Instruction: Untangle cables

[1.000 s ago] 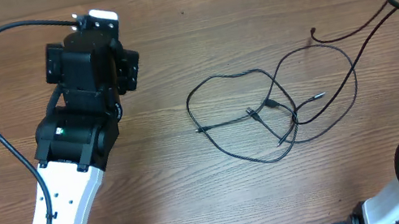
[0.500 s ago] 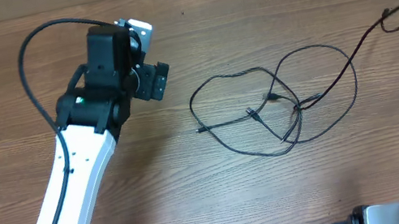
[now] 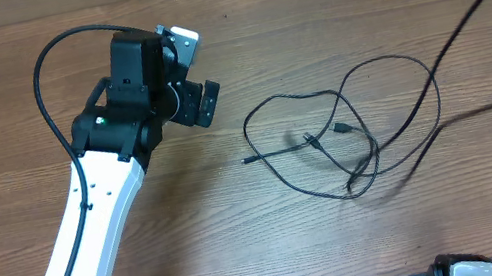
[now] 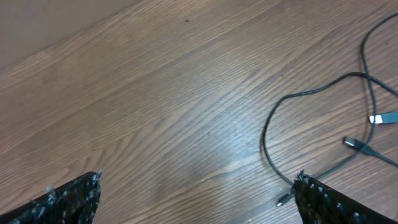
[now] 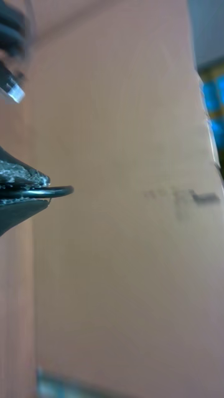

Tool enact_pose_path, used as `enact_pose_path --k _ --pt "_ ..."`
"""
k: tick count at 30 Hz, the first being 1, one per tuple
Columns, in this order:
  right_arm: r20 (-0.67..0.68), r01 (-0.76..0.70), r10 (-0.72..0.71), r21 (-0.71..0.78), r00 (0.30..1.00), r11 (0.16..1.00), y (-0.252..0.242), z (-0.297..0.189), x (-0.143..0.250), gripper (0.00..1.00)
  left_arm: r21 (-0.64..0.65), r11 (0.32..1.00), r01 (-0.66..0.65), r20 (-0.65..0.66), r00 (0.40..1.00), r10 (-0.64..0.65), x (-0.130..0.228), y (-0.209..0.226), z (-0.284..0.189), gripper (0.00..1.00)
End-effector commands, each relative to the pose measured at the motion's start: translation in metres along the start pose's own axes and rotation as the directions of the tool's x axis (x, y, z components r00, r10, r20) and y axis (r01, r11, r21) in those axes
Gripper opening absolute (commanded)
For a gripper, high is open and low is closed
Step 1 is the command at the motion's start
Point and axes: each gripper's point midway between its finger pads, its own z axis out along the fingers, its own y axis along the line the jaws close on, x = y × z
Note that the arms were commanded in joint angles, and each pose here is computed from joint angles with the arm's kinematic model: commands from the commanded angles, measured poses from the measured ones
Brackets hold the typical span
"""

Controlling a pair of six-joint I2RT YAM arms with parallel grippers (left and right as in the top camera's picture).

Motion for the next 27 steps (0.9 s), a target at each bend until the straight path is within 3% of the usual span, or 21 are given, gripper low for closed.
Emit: enact_pose_path --k 1,4,8,15,27 --pt "-0.074 -0.010 -0.006 -0.214 0.997 0.977 0.035 0.000 0.015 0.04 0.042 0.999 0.030 0.011 0.999 -0.031 -0.004 -0.006 -0.002 0.99" --pt "-0.113 0.000 -0.021 -0.185 0.993 0.983 0.025 0.013 0.023 0.04 0.044 0.998 0.046 0.010 0.999 -0.046 -0.004 -0.006 -0.002 1.00" --pt "-0.076 0.031 -0.024 0.099 0.997 0.995 -0.031 0.035 0.012 0.04 0.058 0.997 0.045 0.008 0.999 -0.046 -0.003 -0.009 -0.002 0.99" --pt "-0.038 0.051 -0.037 0.534 0.999 0.844 -0.128 0.073 -0.005 0.04 0.060 0.997 0.045 0.004 0.999 -0.045 -0.002 -0.009 -0.002 0.99" --pt "-0.186 0.086 0.090 0.763 0.978 0.641 -0.277 0.191 0.065 0.04 0.073 0.995 0.061 -0.065 0.996 -0.056 0.015 -0.013 -0.003 1.00"
